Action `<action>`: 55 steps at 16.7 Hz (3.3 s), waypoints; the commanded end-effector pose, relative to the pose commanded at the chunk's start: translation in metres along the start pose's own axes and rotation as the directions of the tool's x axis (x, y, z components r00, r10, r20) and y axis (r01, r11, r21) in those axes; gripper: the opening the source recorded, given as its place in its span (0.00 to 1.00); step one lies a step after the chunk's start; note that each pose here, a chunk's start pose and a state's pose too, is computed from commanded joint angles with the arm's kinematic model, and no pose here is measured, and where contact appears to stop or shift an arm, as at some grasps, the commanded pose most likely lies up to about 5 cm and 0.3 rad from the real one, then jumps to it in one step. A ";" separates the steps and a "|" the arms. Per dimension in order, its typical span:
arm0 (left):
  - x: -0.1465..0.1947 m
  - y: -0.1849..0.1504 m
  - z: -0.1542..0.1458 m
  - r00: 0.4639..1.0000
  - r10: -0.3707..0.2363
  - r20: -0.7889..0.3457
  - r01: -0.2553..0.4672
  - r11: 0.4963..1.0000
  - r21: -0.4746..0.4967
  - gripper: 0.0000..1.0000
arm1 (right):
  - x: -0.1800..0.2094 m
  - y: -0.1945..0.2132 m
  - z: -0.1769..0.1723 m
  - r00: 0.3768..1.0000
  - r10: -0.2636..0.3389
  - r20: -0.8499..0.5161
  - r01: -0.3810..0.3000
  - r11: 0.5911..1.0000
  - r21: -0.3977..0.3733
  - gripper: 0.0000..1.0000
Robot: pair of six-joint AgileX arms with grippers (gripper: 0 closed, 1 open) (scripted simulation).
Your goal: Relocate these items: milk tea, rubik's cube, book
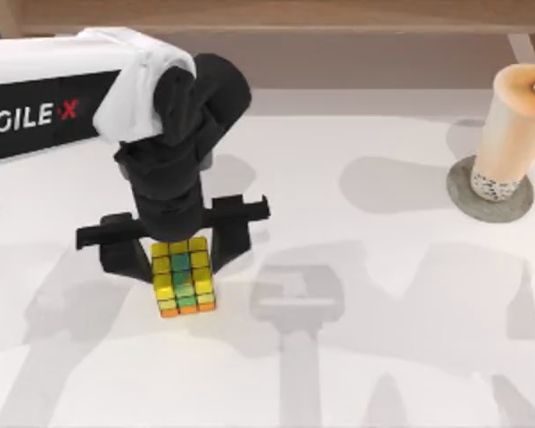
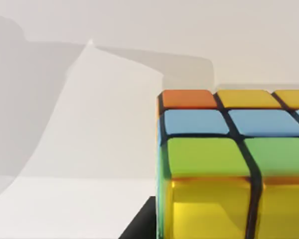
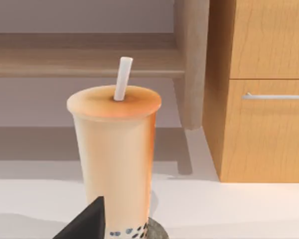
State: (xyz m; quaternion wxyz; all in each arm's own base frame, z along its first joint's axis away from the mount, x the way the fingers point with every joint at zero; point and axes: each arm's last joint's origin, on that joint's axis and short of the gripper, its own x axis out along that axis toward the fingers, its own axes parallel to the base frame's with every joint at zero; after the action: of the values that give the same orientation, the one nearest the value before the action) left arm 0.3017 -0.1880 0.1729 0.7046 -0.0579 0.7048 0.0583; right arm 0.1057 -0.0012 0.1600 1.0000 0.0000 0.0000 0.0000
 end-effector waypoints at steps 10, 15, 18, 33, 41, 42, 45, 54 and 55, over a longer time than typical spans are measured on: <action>-0.103 -0.065 0.041 0.680 -0.266 0.684 0.160 0.963 0.215 0.00 | 0.000 0.000 0.000 1.000 0.000 0.000 0.000 1.000 0.000 1.00; -0.182 -0.092 0.034 0.280 -0.309 0.909 0.138 0.950 0.280 0.00 | 0.000 0.000 0.000 1.000 0.000 0.000 0.000 1.000 0.000 1.00; -0.210 -0.097 0.030 0.117 -0.269 0.956 0.103 0.961 0.257 0.00 | 0.000 0.000 0.000 1.000 0.000 0.000 0.000 1.000 0.000 1.00; -0.231 -0.092 0.042 -0.017 -0.179 0.984 0.009 0.984 0.179 0.00 | 0.000 0.000 0.000 1.000 0.000 0.000 0.000 1.000 0.000 1.00; -0.236 -0.089 0.110 0.003 -0.188 0.982 -0.055 0.981 0.187 0.00 | 0.000 0.000 0.000 1.000 0.000 0.000 0.000 1.000 0.000 1.00; -0.235 -0.092 0.115 0.004 -0.191 0.982 -0.054 0.980 0.191 0.00 | 0.000 0.000 0.000 1.000 0.000 0.000 0.000 1.000 0.000 1.00; -0.233 -0.104 0.126 -0.004 -0.193 0.981 -0.029 0.981 0.193 0.00 | 0.000 0.000 0.000 1.000 0.000 0.000 0.000 1.000 0.000 1.00; -0.223 -0.115 0.134 -0.002 -0.181 0.983 0.002 0.983 0.181 0.08 | 0.000 0.000 0.000 1.000 0.000 0.000 0.000 1.000 0.000 1.00; -0.223 -0.115 0.134 -0.002 -0.181 0.983 0.002 0.983 0.181 0.15 | 0.000 0.000 0.000 1.000 0.000 0.000 0.000 1.000 0.000 1.00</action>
State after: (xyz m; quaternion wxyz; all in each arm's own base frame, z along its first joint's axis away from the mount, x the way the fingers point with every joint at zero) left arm 0.4525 -0.2799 0.3954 1.0000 -0.0007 -0.0009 -0.0090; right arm 0.1057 -0.0012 0.1600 1.0000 0.0000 0.0000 0.0000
